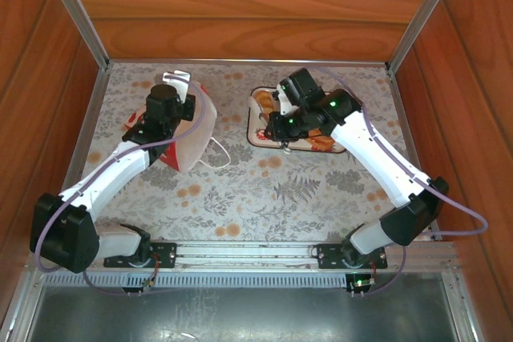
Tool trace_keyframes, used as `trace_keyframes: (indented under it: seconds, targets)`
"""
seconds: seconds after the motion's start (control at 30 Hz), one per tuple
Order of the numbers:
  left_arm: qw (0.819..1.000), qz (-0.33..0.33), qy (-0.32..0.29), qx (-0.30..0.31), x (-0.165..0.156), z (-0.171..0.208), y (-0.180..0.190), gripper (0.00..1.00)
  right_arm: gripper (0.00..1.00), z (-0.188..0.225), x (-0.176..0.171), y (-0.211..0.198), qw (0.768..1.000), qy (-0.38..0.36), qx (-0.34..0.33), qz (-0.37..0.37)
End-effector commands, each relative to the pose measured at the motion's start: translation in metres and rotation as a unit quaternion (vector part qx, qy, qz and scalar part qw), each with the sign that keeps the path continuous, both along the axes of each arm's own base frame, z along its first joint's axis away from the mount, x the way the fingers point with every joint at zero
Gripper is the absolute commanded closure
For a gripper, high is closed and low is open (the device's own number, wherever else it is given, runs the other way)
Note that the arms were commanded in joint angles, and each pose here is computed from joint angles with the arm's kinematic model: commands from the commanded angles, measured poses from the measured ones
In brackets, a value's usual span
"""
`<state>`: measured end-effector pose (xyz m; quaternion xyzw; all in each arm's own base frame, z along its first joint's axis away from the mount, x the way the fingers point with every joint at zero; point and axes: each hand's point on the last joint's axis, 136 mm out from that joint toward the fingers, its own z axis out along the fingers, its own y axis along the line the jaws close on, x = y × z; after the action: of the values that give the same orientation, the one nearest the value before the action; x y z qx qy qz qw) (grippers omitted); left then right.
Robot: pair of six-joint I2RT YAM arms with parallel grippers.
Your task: Take the fake bread out of the paper bag
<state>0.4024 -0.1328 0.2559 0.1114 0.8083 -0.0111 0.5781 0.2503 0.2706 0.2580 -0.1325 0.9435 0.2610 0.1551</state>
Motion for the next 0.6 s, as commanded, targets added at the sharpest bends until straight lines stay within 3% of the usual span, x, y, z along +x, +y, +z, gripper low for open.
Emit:
trace_keyframes:
  seconds: [0.0, 0.57]
  targets:
    - [0.999, -0.029, -0.019, -0.013, 0.006, 0.019, -0.011, 1.00, 0.84, 0.011, -0.012, 0.029, 0.997, 0.025, 0.069, 0.035]
    - [0.996, -0.084, -0.008, -0.020, 0.005, 0.014, -0.039, 1.00, 0.85, -0.014, -0.017, 0.066, 0.992, 0.069, 0.071, 0.072]
